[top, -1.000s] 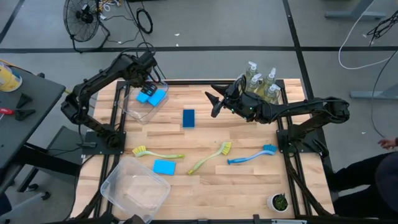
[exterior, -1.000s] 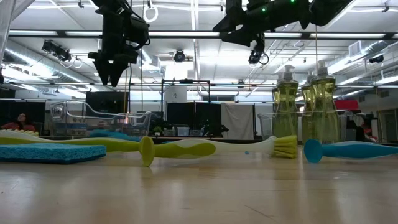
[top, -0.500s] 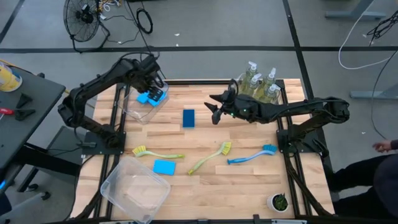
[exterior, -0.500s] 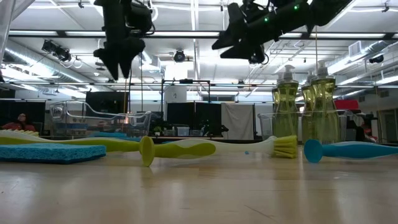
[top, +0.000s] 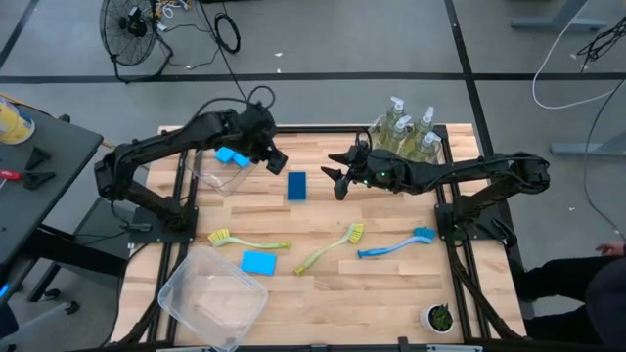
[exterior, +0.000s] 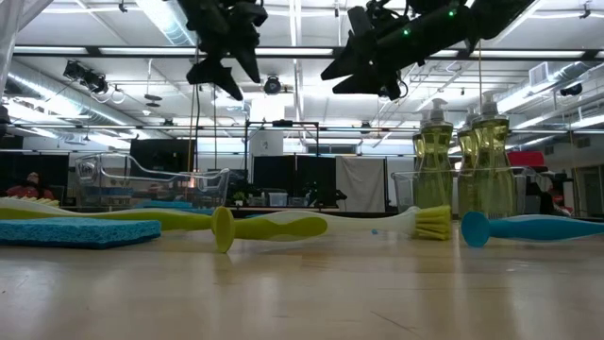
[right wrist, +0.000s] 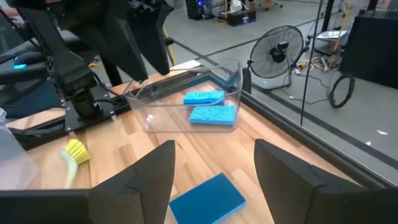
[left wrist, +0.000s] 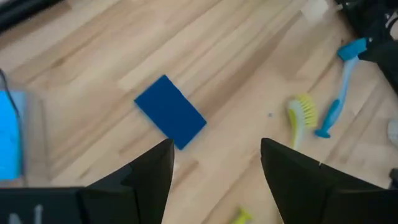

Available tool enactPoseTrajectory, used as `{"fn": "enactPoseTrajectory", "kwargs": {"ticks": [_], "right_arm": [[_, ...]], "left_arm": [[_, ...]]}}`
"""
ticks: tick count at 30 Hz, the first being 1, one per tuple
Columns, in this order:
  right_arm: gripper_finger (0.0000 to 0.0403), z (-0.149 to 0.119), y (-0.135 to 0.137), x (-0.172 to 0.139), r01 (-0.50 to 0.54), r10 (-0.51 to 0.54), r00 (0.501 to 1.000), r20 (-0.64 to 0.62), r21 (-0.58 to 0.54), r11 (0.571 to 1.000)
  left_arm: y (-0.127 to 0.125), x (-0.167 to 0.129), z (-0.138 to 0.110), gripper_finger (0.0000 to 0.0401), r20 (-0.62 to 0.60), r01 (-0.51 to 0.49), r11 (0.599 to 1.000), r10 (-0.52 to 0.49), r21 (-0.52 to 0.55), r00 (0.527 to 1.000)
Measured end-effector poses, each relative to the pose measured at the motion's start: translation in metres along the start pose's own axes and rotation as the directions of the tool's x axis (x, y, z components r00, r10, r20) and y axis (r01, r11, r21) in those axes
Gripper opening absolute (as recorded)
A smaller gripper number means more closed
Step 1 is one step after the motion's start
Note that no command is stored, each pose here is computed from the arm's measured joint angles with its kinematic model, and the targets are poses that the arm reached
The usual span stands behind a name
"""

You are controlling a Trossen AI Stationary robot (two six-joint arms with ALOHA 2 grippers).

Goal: Pick & Place Kitchen Sink Supplies
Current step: Put the blue sponge into the left transparent bin

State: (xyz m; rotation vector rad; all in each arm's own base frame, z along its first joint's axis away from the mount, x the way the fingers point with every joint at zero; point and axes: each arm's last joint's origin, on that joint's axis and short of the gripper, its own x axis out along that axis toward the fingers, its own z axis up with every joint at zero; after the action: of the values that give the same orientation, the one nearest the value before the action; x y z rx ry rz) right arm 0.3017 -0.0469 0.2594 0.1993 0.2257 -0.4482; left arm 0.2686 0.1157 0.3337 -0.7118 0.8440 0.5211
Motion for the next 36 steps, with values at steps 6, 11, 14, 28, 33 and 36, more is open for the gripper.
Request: {"fn": "enactPoseTrajectory", "kwargs": {"ticks": [6,11,14,28,33,36], "right_arm": [[0.0220,0.003,0.000,-0.003,-0.001,0.001,1.000,0.012,-0.018,1.000],[0.0220,0.009,-0.001,-0.010,-0.003,0.005,1.000,0.018,-0.071,0.997],[0.0220,0.014,-0.002,-0.020,-0.044,0.044,0.999,0.005,-0.084,0.995],[0.0220,0.031,-0.012,-0.070,-0.118,0.115,0.992,-0.057,-0.054,0.992],[0.0220,0.033,-0.013,-0.074,-0.118,0.116,0.992,-0.046,-0.056,0.991],[0.0220,0.032,-0.013,-0.074,-0.117,0.113,0.992,-0.058,-0.058,0.991]], "left_arm": [[-0.008,0.018,-0.004,0.0243,-0.044,-0.031,0.998,0.028,-0.058,0.999],[-0.011,0.040,-0.004,0.0243,-0.092,-0.053,0.997,0.048,-0.056,0.995],[-0.012,0.053,-0.005,0.0243,-0.126,-0.072,0.996,0.064,-0.056,0.990],[-0.003,0.131,-0.011,0.0243,-0.239,-0.242,0.955,0.199,-0.169,0.950],[0.000,0.157,-0.013,0.0243,-0.247,-0.266,0.944,0.215,-0.195,0.945],[0.002,0.168,-0.014,0.0243,-0.254,-0.283,0.937,0.229,-0.203,0.940]]}}
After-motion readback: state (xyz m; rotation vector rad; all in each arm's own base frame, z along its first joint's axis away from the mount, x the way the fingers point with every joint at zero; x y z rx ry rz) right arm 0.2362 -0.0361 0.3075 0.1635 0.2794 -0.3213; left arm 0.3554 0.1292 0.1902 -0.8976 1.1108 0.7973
